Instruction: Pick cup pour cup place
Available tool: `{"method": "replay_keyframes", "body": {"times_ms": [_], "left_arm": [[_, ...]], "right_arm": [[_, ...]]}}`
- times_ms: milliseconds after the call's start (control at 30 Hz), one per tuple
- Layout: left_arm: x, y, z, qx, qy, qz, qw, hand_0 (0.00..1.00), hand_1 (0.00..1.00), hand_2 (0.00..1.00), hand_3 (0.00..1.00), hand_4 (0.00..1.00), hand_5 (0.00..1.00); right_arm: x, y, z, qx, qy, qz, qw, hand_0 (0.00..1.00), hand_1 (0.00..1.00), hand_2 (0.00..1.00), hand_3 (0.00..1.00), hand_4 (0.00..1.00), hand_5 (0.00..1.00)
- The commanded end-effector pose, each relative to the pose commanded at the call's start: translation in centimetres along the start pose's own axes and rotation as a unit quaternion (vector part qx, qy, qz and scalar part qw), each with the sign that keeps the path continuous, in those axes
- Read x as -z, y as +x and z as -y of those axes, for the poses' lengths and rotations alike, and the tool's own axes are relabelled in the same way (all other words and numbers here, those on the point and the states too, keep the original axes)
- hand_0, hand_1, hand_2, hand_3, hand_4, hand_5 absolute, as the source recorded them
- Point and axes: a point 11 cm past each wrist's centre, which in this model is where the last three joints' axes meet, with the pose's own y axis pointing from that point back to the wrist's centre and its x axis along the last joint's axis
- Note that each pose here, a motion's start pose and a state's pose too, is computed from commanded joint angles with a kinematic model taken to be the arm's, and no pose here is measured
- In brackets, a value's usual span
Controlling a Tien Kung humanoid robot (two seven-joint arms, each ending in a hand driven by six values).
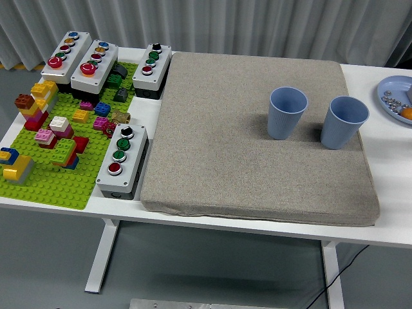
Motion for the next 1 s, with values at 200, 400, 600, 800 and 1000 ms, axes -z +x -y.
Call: {"method": "replay_keyframes", "body": {"times_ms": [200, 400, 600, 800, 1000], "left_arm": [[0.06, 0.04, 0.01, 0.0, 0.0, 0.0, 1.0, 0.767, 0.797, 0.842, 0.744, 0.513, 0.95], [0.2, 0.09, 0.03, -0.001, 0.001, -0.001, 1.0, 0.767, 0.797, 0.842, 0.743, 0.512, 0.95], [0.16, 0.08, 0.02, 0.0, 0.0, -0.002, 1.0, 0.768, 0.796, 0.842, 0.744, 0.511, 0.949], [-0.08, 0.06, -0.01, 0.0, -0.001, 0.0, 1.0, 0.767, 0.796, 0.842, 0.744, 0.511, 0.949], [-0.09, 0.05, -0.02, 0.0, -0.001, 0.001, 1.0, 0.768, 0.795, 0.842, 0.745, 0.511, 0.949]], "right_arm": [[-0.05, -0.03, -0.04, 0.0, 0.0, 0.0, 1.0, 0.925, 0.821, 0.835, 0.825, 0.748, 0.998], [-0.2, -0.13, -0.13, 0.001, -0.001, 0.0, 1.0, 0.925, 0.821, 0.835, 0.825, 0.747, 0.998], [-0.15, -0.24, -0.18, 0.001, 0.003, -0.005, 1.0, 0.925, 0.821, 0.835, 0.825, 0.745, 0.998], [0.06, -0.15, -0.09, -0.002, 0.006, -0.003, 1.0, 0.925, 0.821, 0.834, 0.825, 0.744, 0.998], [0.03, -0.17, -0.09, -0.003, 0.006, -0.003, 1.0, 0.924, 0.819, 0.834, 0.825, 0.744, 0.998]]}}
